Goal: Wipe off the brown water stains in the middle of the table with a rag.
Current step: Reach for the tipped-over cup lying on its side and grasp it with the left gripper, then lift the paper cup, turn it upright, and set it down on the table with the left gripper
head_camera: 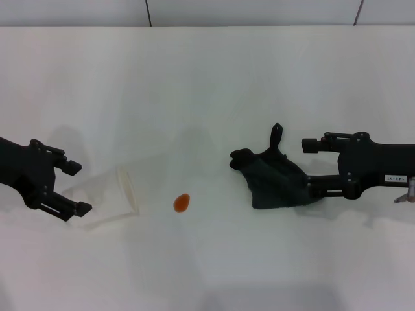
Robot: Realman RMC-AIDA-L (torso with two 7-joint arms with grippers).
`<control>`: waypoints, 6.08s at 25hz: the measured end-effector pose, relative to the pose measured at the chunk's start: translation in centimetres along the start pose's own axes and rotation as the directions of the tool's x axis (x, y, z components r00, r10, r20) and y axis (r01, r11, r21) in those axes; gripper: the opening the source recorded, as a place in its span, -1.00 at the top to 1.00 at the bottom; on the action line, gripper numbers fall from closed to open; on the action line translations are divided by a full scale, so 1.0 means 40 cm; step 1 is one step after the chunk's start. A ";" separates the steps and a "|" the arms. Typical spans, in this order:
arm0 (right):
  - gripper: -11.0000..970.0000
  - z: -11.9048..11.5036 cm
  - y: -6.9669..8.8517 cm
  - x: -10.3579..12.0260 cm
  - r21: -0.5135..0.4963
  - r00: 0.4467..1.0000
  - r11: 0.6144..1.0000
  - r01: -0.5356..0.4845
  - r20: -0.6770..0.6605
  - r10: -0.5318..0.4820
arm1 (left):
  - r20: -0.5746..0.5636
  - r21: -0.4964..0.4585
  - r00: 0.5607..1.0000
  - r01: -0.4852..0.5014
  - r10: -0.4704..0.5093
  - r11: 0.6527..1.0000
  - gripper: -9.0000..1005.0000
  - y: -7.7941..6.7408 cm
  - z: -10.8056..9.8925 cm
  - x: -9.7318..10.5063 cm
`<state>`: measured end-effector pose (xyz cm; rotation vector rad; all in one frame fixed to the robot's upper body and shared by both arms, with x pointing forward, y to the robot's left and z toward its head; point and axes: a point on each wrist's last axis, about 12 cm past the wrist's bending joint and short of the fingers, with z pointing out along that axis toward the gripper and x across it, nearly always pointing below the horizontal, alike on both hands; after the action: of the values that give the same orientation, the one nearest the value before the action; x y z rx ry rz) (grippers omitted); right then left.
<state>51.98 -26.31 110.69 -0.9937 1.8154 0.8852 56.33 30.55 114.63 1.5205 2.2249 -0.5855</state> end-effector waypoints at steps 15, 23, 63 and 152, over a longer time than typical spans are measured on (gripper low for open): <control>-0.63 0.001 -0.003 -0.005 0.006 1.000 1.000 -0.003 0.012 0.003 | -0.009 0.013 0.999 -0.050 0.051 0.999 -0.72 0.005 0.023 -0.017; -0.63 0.000 -0.004 -0.005 0.011 1.000 1.000 -0.003 0.013 0.003 | -0.043 0.018 0.997 -0.059 0.060 0.998 -0.72 0.004 0.034 -0.020; -0.63 0.002 -0.006 -0.005 0.021 1.000 1.000 -0.009 0.022 0.009 | -0.075 0.020 0.991 -0.107 0.108 0.994 -0.70 0.011 0.089 -0.044; -0.63 0.003 -0.009 0.022 0.028 0.999 0.999 -0.039 0.002 0.039 | 0.563 -0.399 0.815 0.124 0.136 0.909 -0.15 0.025 0.220 0.036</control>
<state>52.06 -26.60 109.78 -0.9427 1.8464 0.8812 57.45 27.26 106.34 0.9554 1.7155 -0.4487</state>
